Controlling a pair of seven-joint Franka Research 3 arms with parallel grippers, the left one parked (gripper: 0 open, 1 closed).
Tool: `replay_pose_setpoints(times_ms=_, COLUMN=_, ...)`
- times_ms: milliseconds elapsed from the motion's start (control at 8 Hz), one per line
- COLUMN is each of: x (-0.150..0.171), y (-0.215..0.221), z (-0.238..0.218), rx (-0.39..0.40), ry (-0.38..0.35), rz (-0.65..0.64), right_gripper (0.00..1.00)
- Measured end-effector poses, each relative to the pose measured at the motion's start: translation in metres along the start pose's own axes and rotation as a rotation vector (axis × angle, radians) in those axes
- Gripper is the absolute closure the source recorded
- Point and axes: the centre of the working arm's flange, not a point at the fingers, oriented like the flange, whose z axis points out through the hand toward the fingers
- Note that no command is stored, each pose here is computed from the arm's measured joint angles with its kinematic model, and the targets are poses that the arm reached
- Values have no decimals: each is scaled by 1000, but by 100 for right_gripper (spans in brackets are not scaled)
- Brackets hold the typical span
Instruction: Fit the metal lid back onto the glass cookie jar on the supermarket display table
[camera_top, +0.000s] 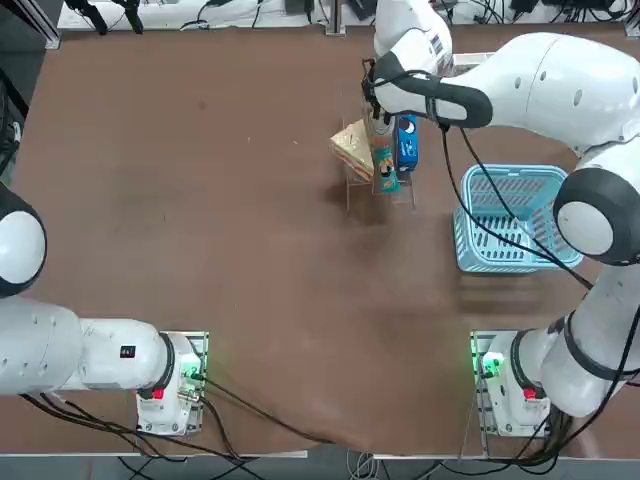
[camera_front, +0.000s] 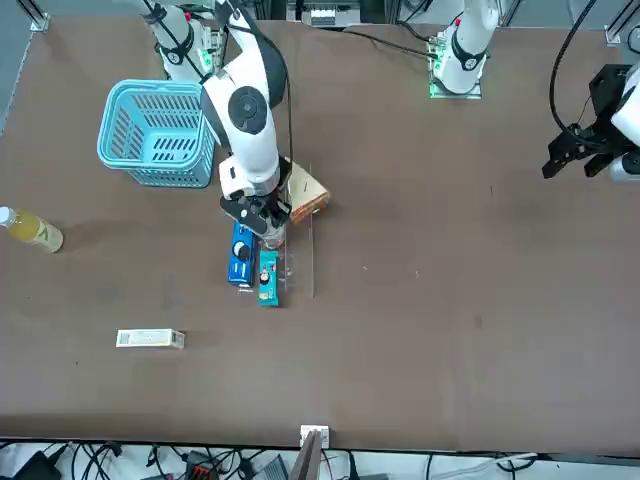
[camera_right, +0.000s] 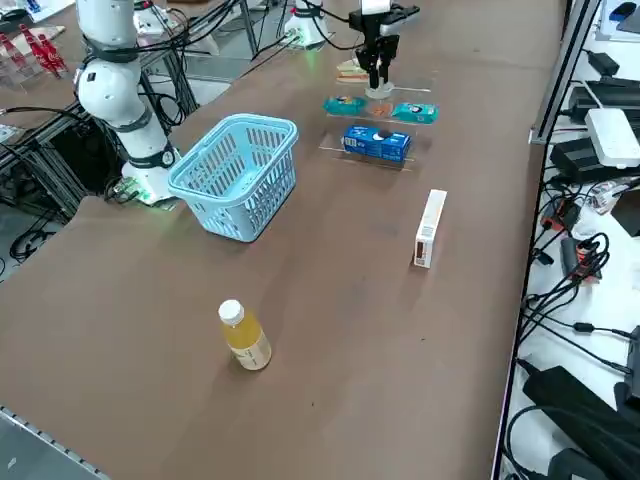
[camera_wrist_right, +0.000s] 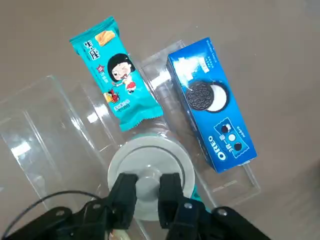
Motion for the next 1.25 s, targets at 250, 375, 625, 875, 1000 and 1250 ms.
replay_pose_setpoints(times_ms=250, x=-1, y=1, z=1, rx=0, ry=0, rz=-1, right_gripper=73)
replay_pose_setpoints(times_ms=375, x=-1, y=1, z=1, rx=-1, ry=0, rz=-1, right_gripper=73)
replay_pose_setpoints(times_ms=625, x=-2, y=3, z=3, rx=-10, ry=-4, rz=-5, right_gripper=73)
replay_pose_setpoints(times_ms=875, x=-3, y=3, z=2, rx=-13, ry=-5, rz=-7, right_gripper=73)
replay_pose_setpoints(times_ms=1000, x=-3, y=3, z=2, rx=-13, ry=-5, rz=-7, right_gripper=73)
replay_pose_setpoints(times_ms=1250, x=-3, y=3, z=2, rx=-14, ry=-5, rz=-6, right_gripper=71)
